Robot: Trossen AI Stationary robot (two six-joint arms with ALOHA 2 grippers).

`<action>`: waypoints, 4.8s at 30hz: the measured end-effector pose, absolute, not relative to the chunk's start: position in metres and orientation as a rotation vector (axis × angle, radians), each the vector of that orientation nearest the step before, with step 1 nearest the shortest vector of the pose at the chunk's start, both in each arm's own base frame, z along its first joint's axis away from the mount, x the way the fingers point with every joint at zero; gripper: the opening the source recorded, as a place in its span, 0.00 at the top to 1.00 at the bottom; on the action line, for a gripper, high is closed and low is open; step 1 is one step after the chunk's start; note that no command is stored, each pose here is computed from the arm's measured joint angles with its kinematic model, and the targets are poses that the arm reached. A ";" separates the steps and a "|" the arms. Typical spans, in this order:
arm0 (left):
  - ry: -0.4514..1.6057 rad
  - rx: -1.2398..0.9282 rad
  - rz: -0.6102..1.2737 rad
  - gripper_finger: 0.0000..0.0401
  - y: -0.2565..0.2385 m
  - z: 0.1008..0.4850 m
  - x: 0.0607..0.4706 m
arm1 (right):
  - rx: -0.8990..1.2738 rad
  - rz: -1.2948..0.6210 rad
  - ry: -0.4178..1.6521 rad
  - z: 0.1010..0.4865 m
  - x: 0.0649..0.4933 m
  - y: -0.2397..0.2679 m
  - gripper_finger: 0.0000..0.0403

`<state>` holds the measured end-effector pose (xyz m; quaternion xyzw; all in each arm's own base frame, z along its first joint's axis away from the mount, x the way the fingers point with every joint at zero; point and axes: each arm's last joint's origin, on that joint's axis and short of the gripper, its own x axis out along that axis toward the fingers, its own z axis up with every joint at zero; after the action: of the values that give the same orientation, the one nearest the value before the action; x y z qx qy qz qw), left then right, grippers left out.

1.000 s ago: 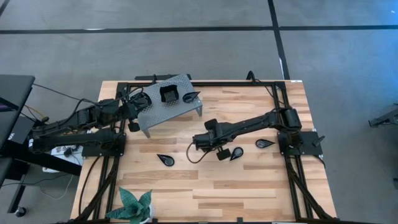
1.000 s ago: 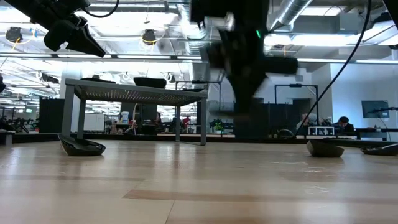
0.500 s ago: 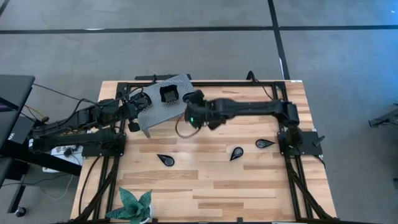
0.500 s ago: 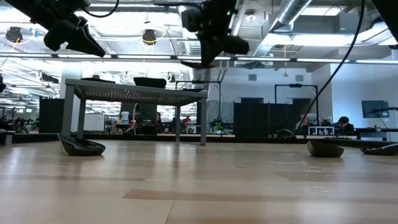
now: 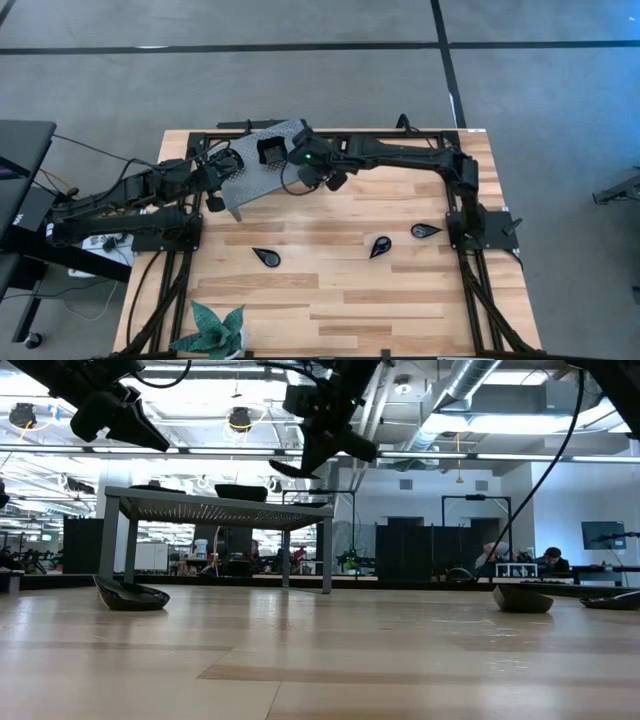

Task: Pick & Place Mini shaped plates
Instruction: Stack the black drop-shaped plate on top of the black drop-shaped plate on the shelf

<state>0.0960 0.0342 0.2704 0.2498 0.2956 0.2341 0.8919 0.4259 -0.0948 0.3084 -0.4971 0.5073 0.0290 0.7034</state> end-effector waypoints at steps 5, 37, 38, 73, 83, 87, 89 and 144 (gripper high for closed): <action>0.607 0.494 0.493 0.83 0.034 0.270 0.096 | -1.164 0.141 1.144 0.304 0.424 -0.102 1.00; 0.606 0.494 0.494 0.83 0.034 0.270 0.096 | -1.236 0.165 1.219 0.287 0.427 -0.127 1.00; 0.607 0.494 0.493 0.83 0.034 0.270 0.096 | -1.233 0.171 1.225 0.287 0.426 -0.128 1.00; 0.596 0.487 0.473 0.83 0.032 0.270 0.097 | -1.020 0.134 1.066 0.295 0.441 0.005 0.77; 0.570 0.507 0.403 0.83 0.024 0.271 0.099 | -1.072 0.372 0.967 0.264 0.439 0.075 0.77; 0.562 0.507 0.402 0.83 0.024 0.271 0.099 | -1.060 0.355 0.832 0.247 0.446 0.083 0.77; 0.543 0.496 0.364 0.83 0.022 0.272 0.100 | -1.049 0.354 0.803 0.237 0.448 0.082 0.77; 1.151 0.203 0.043 0.99 -0.073 0.145 0.203 | -0.378 0.249 1.019 0.217 0.426 0.108 0.77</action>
<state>0.2029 -0.0730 0.1450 0.0959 0.5435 0.0204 0.8337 0.4258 0.1078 0.2171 -0.1793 0.4835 0.1180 0.8486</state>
